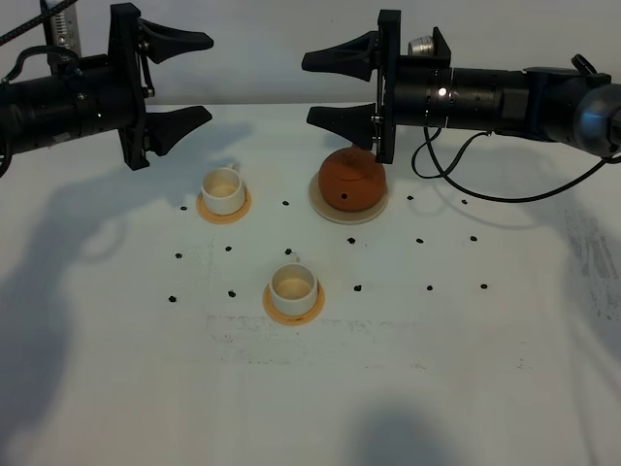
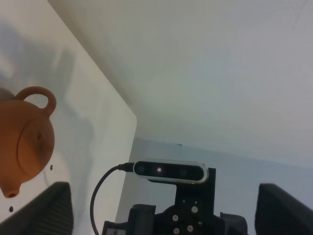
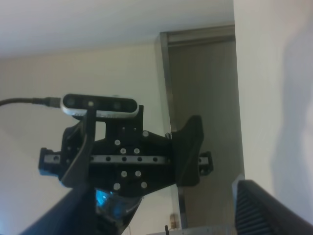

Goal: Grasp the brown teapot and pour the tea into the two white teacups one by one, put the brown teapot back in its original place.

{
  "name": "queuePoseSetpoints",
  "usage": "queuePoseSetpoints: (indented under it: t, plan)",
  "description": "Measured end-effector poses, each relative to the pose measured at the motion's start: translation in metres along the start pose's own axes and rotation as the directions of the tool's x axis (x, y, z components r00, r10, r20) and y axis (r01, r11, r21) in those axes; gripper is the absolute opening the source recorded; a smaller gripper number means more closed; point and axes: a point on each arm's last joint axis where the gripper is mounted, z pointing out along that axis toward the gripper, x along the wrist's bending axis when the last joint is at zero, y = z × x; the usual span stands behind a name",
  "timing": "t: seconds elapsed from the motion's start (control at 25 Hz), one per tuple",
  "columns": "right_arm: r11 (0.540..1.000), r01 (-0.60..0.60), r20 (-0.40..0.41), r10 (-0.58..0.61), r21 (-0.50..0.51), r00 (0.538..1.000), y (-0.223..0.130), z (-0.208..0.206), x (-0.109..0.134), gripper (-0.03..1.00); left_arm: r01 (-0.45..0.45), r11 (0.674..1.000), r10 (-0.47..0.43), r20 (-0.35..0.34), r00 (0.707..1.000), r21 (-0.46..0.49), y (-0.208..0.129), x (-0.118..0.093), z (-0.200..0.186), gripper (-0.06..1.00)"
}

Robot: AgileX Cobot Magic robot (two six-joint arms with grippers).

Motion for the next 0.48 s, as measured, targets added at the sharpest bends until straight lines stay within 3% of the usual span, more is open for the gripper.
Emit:
queuePoseSetpoints:
  t: [0.48]
  plan:
    - [1.000,0.012,0.000,-0.012,0.000,1.000,0.0000,0.0000,0.0000,0.58,-0.012,1.000,0.012,0.000,1.000,0.000,0.0000,0.0000,0.0000,0.76]
